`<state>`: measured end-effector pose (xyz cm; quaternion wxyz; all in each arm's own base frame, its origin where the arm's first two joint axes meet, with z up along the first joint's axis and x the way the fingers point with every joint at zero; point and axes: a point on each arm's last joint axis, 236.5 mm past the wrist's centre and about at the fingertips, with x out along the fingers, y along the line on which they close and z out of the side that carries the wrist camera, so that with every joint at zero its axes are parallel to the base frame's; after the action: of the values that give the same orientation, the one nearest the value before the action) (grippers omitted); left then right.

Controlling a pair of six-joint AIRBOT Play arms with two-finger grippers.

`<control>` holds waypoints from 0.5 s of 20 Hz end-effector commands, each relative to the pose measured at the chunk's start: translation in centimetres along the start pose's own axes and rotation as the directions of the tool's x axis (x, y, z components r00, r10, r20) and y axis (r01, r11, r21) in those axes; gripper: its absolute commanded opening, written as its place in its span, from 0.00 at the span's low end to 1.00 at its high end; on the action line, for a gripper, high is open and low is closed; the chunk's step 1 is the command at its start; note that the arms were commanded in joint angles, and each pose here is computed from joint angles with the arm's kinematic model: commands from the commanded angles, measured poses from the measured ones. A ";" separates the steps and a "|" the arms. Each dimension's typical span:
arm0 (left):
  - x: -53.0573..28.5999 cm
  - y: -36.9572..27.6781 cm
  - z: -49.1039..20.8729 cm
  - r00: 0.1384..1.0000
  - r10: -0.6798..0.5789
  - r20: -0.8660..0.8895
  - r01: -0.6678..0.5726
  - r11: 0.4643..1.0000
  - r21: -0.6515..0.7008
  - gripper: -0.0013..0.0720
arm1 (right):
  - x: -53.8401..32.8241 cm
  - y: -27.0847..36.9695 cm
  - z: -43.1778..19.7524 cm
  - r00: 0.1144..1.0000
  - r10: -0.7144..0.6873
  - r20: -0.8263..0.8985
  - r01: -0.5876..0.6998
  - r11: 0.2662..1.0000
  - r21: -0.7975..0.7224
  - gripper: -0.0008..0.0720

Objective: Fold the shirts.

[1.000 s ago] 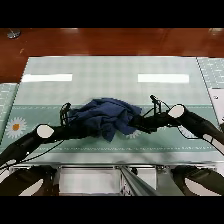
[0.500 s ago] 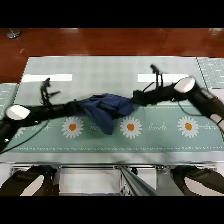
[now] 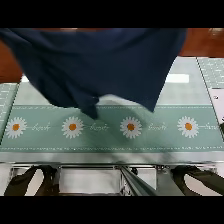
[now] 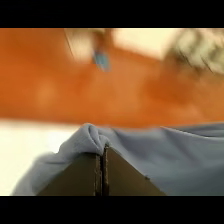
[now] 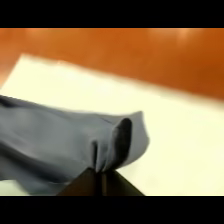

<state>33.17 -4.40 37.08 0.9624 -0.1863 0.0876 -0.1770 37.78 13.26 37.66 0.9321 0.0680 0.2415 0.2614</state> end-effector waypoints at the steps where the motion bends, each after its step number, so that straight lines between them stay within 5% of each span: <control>1: -7.0 -4.6 8.8 0.970 0.060 0.236 -0.109 0.974 0.199 0.04 | -11.5 2.1 3.7 0.966 -0.148 0.210 0.181 0.972 -0.147 0.04; 4: -11.5 -8.0 11.6 0.928 0.113 0.354 -0.237 0.914 0.330 0.04 | -19.0 3.5 3.3 0.914 -0.240 0.326 0.309 0.934 -0.178 0.04; 10: -15.6 -11.3 9.8 0.921 0.138 0.364 -0.309 0.829 0.466 0.04 | -25.6 4.5 1.4 0.854 -0.328 0.404 0.418 0.895 -0.157 0.04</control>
<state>19.98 -5.03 52.14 0.9924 0.0198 -0.0990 -0.0706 20.16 5.53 50.37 0.9907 -0.0393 0.0487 0.1209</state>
